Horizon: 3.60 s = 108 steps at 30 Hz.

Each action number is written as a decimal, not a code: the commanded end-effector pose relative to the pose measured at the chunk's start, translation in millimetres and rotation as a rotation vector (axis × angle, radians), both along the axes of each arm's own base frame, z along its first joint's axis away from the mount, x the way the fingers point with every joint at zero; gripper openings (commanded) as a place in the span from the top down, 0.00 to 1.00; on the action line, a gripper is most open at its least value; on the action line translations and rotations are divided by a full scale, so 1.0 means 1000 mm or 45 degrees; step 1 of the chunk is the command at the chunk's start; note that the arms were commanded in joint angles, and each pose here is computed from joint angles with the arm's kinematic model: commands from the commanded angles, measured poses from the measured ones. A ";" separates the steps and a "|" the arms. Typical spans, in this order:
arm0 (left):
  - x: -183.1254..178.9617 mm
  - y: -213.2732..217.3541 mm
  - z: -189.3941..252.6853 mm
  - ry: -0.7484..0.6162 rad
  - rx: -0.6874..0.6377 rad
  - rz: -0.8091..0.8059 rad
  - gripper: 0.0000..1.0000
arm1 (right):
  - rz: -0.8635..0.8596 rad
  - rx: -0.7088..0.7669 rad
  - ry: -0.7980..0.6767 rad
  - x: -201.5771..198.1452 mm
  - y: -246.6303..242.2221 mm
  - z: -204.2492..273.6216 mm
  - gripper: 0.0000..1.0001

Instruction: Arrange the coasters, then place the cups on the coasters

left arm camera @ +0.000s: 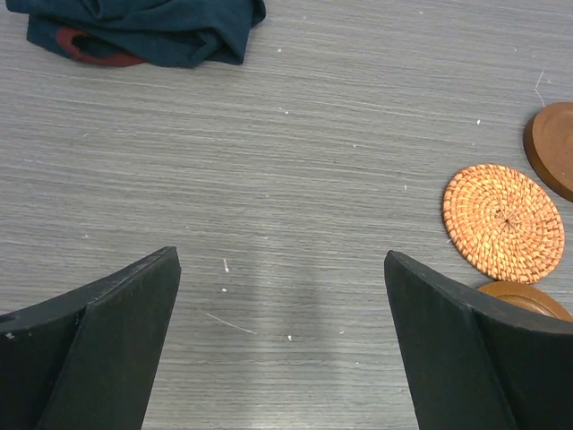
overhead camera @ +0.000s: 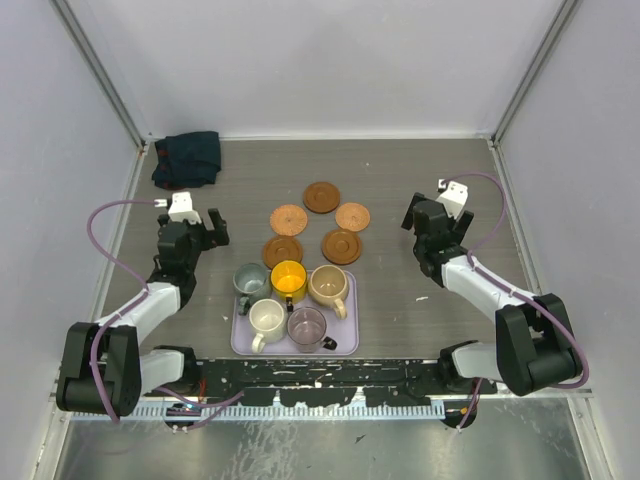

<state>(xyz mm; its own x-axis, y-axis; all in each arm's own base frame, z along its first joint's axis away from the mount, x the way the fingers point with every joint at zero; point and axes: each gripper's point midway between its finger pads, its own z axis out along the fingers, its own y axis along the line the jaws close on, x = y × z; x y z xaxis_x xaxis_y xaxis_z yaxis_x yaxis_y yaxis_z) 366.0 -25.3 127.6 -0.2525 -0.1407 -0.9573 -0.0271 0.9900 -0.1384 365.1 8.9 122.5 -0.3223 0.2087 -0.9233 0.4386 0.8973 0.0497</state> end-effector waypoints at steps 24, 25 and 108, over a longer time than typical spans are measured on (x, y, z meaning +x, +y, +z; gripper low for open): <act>0.015 -0.082 0.051 -0.128 -0.036 -0.395 0.12 | 0.533 0.082 -0.195 0.033 0.071 0.047 0.26; 0.017 -0.084 0.050 -0.118 -0.049 -0.401 0.15 | 0.568 0.102 -0.189 0.036 0.078 0.046 0.30; 0.129 -0.159 -0.045 0.568 -0.116 -0.484 0.87 | 1.047 0.345 0.383 0.138 0.259 -0.076 0.99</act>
